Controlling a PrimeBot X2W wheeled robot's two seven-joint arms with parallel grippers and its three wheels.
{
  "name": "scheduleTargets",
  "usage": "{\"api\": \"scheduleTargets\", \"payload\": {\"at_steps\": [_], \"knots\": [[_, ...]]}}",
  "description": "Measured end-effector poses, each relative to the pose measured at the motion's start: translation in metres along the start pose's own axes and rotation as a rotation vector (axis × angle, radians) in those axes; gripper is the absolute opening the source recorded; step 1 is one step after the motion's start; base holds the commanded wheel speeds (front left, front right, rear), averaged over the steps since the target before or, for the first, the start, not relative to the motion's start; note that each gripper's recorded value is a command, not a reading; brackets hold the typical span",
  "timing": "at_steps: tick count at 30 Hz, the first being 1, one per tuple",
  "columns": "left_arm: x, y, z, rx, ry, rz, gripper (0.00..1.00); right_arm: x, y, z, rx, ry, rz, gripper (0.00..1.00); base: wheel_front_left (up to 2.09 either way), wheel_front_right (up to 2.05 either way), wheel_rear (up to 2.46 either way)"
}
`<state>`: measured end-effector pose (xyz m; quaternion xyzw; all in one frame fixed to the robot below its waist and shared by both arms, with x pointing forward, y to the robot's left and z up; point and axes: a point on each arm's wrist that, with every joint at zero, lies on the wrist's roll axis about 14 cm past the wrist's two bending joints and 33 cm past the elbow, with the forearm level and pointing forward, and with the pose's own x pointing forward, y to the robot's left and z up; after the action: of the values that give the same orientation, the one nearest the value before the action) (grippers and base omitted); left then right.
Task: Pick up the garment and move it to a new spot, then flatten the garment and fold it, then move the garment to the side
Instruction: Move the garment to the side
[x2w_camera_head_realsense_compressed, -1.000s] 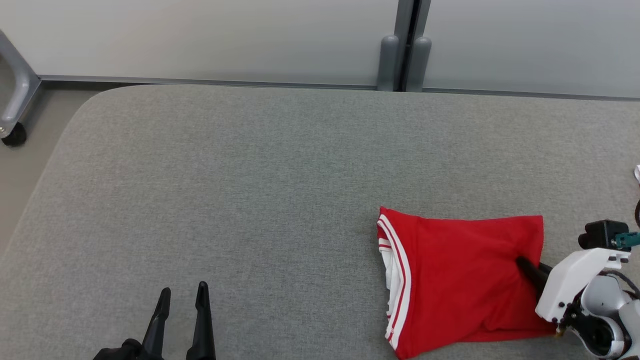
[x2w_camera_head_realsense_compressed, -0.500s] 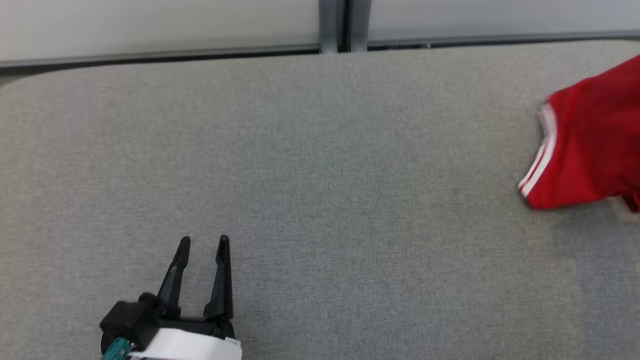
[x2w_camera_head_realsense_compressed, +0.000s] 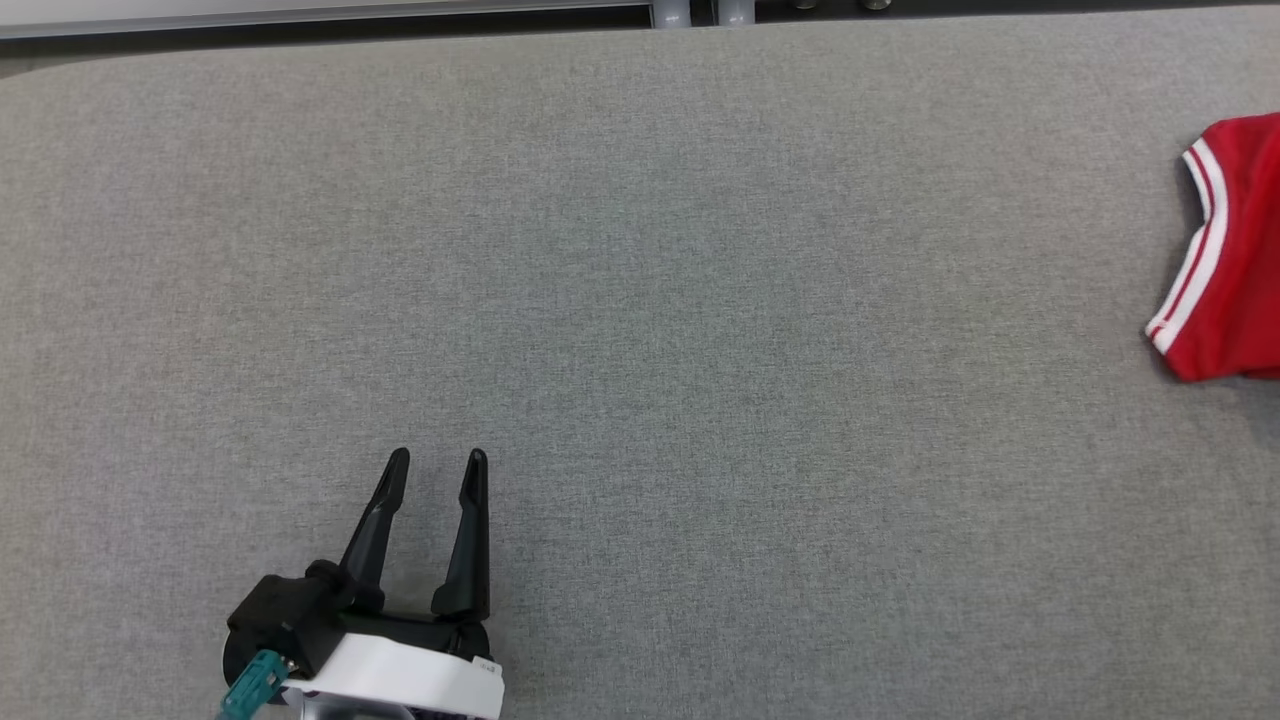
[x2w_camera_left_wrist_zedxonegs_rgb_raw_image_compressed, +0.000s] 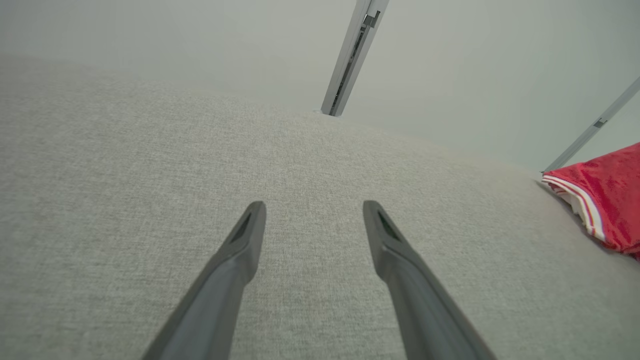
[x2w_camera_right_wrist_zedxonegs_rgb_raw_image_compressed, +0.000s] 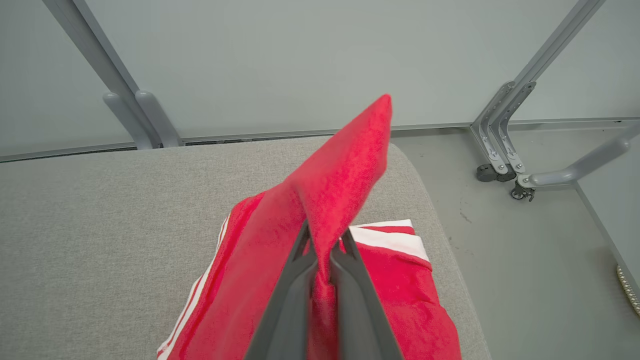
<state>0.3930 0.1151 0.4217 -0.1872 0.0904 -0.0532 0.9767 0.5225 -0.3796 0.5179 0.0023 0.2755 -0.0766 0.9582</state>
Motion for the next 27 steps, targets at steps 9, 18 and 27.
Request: {"api": "scheduleTargets", "payload": {"at_steps": [9, 18, 27], "knots": [[-0.001, 0.007, 0.000, 0.009, 0.001, 0.021, 1.00, -0.008, -0.037, 0.007, -0.156, 0.010, -0.136, 1.00, 0.00, 0.00, 0.00], [-0.020, 0.012, 0.017, 0.000, -0.046, 0.057, 1.00, -0.054, 0.019, 0.064, -0.193, -0.411, 0.019, 1.00, 0.00, 0.00, 0.00], [-0.071, 0.035, 0.040, 0.037, -0.125, 0.162, 1.00, -0.118, 0.095, -0.066, -0.067, -0.551, 0.164, 1.00, 0.00, 0.00, 0.00]]}}
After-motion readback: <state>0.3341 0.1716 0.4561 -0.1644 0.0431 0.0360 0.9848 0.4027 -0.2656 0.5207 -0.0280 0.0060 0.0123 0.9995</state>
